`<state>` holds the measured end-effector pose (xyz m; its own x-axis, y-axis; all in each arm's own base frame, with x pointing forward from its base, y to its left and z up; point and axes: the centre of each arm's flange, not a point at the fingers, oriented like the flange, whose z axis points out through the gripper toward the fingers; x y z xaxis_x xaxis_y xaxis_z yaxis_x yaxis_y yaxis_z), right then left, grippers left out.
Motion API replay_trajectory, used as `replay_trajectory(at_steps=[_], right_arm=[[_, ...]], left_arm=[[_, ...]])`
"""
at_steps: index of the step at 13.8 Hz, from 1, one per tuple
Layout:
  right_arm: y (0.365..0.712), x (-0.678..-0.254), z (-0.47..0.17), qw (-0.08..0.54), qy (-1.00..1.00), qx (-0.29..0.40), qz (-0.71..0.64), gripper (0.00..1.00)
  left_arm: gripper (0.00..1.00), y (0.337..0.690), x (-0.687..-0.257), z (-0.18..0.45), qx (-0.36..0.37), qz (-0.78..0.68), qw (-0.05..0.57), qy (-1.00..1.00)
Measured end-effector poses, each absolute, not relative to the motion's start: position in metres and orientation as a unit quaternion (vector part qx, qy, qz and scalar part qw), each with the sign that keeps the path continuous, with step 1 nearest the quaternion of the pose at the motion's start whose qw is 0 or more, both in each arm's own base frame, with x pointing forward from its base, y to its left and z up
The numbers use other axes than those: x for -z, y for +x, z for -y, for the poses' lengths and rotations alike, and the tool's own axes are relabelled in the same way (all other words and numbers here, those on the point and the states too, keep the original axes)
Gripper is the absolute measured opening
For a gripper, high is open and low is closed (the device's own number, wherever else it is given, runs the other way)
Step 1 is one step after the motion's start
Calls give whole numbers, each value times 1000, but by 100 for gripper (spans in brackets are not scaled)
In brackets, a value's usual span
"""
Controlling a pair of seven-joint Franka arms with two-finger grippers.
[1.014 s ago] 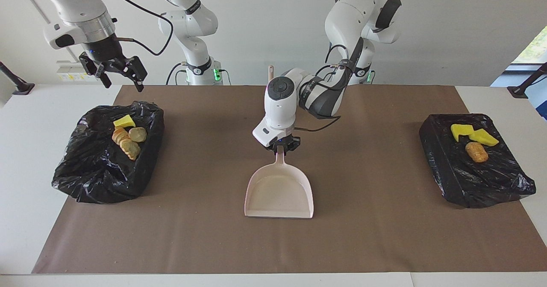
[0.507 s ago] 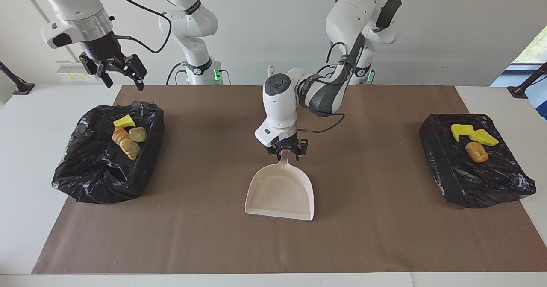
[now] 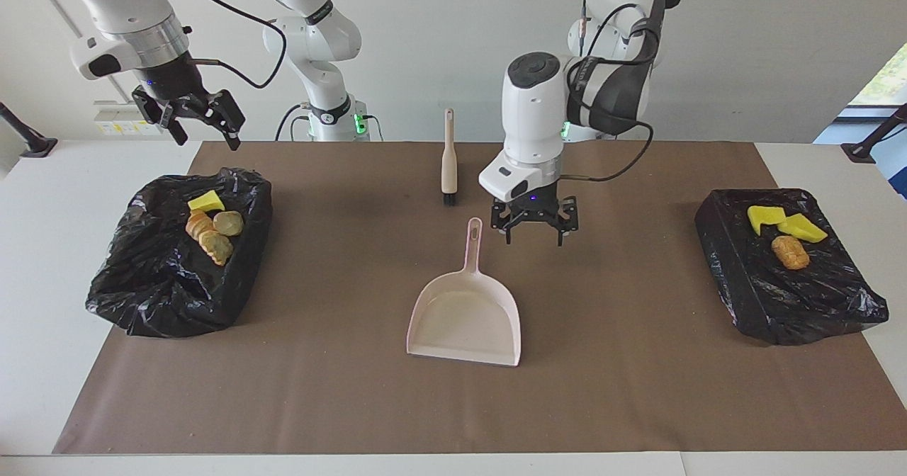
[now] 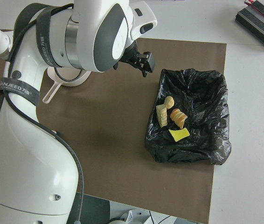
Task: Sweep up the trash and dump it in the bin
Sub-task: 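Set down the dustpan and withdraw the left gripper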
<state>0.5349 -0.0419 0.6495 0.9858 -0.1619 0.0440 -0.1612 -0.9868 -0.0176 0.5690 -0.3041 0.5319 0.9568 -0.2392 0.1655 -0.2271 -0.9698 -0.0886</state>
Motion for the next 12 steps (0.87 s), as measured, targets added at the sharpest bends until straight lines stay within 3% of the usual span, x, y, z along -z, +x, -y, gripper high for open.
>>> replay_trajectory(at_steps=[4, 12], right_arm=[[535, -650, 42, 7, -996, 23, -81, 100], [535, -650, 42, 7, -996, 23, -81, 100]], left_arm=[[100, 553, -607, 180, 78, -137, 22, -987], [100, 522, -667, 114, 69, -125, 29, -989]])
